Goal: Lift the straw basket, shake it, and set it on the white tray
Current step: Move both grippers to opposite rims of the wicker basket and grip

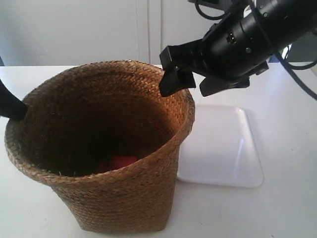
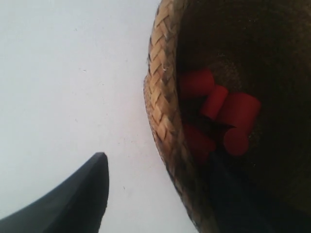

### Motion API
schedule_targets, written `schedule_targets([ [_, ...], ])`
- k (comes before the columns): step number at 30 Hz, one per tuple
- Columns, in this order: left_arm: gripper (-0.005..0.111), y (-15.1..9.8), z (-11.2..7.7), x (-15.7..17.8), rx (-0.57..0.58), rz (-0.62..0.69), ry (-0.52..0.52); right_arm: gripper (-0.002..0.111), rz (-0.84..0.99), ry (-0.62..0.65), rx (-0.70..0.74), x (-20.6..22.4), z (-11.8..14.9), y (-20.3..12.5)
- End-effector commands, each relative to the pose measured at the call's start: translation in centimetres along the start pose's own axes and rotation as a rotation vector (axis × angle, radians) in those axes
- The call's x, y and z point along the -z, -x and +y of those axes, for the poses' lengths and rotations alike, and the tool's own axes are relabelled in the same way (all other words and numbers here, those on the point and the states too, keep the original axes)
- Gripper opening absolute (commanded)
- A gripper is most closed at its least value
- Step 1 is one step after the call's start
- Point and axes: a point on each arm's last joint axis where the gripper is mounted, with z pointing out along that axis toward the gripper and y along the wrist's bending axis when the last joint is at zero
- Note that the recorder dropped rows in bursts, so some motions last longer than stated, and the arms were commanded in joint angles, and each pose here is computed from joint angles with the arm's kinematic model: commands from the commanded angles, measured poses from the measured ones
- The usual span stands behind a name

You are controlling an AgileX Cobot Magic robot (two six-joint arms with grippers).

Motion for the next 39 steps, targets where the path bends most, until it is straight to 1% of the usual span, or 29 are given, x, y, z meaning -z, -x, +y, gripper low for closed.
schedule_targets([
  [1, 0.064, 0.1, 0.1, -1.3, 0.027, 0.052, -0.057, 0.072, 0.01, -0.028, -0.005, -0.4, -0.3, 0.0],
  [4, 0.064, 0.4, 0.0, -1.8, 0.034, 0.049, -0.096, 0.072, 0.053, -0.036, -0.031, -1.5, -0.7, -0.3],
  [6, 0.064, 0.5, 0.2, -2.1, 0.029, 0.054, -0.098, 0.072, 0.07, -0.04, -0.054, -2.1, -0.8, -0.3],
  [14, 0.063, 0.9, 0.5, -3.4, 0.059, 0.079, -0.155, 0.072, 0.108, -0.06, -0.059, -3.9, -1.5, -0.2],
  [20, 0.063, 0.9, 0.9, -4.6, 0.068, 0.137, -0.184, 0.072, 0.141, -0.076, -0.089, -5.2, -1.9, -0.3],
  [27, 0.063, 1.0, 1.2, -5.5, 0.097, 0.154, -0.21, 0.072, 0.153, -0.079, -0.092, -5.7, -2.0, -0.3],
  [30, 0.06, 1.1, 1.4, -6.0, 0.106, 0.168, -0.214, 0.071, 0.153, -0.079, -0.092, -5.6, -2.0, -0.3],
  [32, 0.051, 1.0, 1.5, -6.1, 0.102, 0.176, -0.218, 0.066, 0.153, -0.079, -0.092, -5.6, -2.0, -0.3],
  [33, 0.044, 1.1, 1.5, -6.2, 0.103, 0.172, -0.215, 0.062, 0.153, -0.079, -0.092, -5.6, -2.0, -0.3],
  [34, 0.036, 1.2, 1.6, -6.2, 0.106, 0.161, -0.21, 0.055, 0.151, -0.079, -0.092, -5.6, -2.0, -0.3],
  [36, 0.019, 1.5, 1.3, -6.1, 0.113, 0.124, -0.23, 0.036, 0.142, -0.079, -0.092, -5.7, -2.0, -0.2],
  [38, 0.002, 1.9, 0.9, -5.8, 0.094, 0.09, -0.266, 0.016, 0.141, -0.077, -0.093, -5.7, -2.0, -0.2],
  [39, 0.0, 2.1, 0.6, -5.6, 0.083, 0.071, -0.292, 0.005, 0.141, -0.072, -0.098, -5.7, -2.0, -0.2],
])
